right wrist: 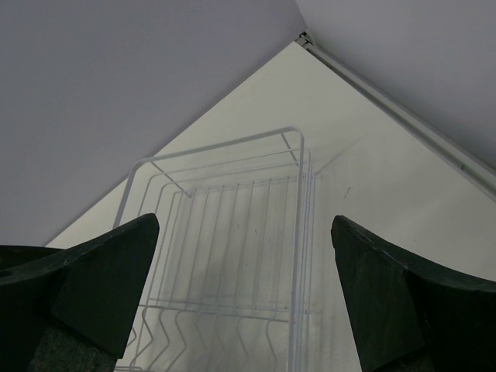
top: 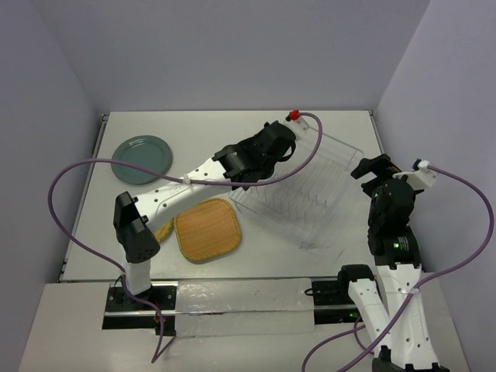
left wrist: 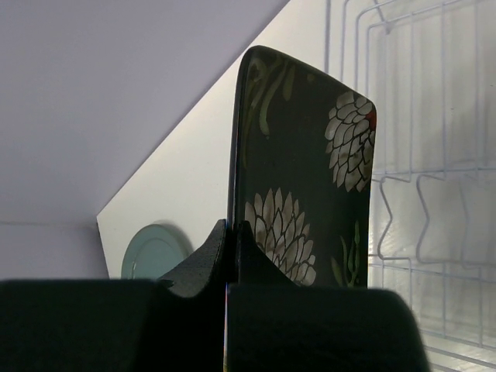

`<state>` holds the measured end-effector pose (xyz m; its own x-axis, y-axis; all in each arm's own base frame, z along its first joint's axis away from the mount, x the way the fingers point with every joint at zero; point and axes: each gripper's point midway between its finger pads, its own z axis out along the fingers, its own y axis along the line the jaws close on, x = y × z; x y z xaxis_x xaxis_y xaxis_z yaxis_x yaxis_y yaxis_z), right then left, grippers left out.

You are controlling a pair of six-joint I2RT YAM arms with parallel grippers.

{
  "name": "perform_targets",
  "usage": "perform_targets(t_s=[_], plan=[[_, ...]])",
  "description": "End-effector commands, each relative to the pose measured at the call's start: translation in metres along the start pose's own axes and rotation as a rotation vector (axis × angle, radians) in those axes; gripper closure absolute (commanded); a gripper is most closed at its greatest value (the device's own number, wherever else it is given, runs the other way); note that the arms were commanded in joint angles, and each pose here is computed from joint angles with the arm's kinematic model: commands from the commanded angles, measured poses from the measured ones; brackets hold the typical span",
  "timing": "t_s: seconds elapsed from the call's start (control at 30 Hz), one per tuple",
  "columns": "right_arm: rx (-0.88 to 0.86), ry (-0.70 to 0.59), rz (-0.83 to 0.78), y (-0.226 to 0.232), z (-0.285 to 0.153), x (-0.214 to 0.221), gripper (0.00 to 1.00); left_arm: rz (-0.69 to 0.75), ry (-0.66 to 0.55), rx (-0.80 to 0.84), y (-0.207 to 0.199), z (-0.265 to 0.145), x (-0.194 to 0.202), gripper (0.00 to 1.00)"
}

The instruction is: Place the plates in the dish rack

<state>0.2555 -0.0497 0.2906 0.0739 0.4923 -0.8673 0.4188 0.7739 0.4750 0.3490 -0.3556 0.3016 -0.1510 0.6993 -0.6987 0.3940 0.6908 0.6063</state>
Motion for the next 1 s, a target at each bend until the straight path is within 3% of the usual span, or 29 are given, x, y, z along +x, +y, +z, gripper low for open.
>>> perform_targets(t_s=[0.0,0.37,0.97], plan=[[0.015,-0.008,-0.010,-0.002,0.003,-0.002,0.00,-0.120,-0.135,-0.085,0.038,-0.026,-0.046,1.00],[0.012,-0.015,-0.007,-0.002,0.001,-0.003,0.00,-0.064,-0.093,-0.166,0.035,-0.012,-0.034,1.00],[0.020,-0.005,-0.012,-0.003,0.003,-0.001,0.00,-0.015,-0.036,-0.071,-0.011,0.017,-0.012,1.00]])
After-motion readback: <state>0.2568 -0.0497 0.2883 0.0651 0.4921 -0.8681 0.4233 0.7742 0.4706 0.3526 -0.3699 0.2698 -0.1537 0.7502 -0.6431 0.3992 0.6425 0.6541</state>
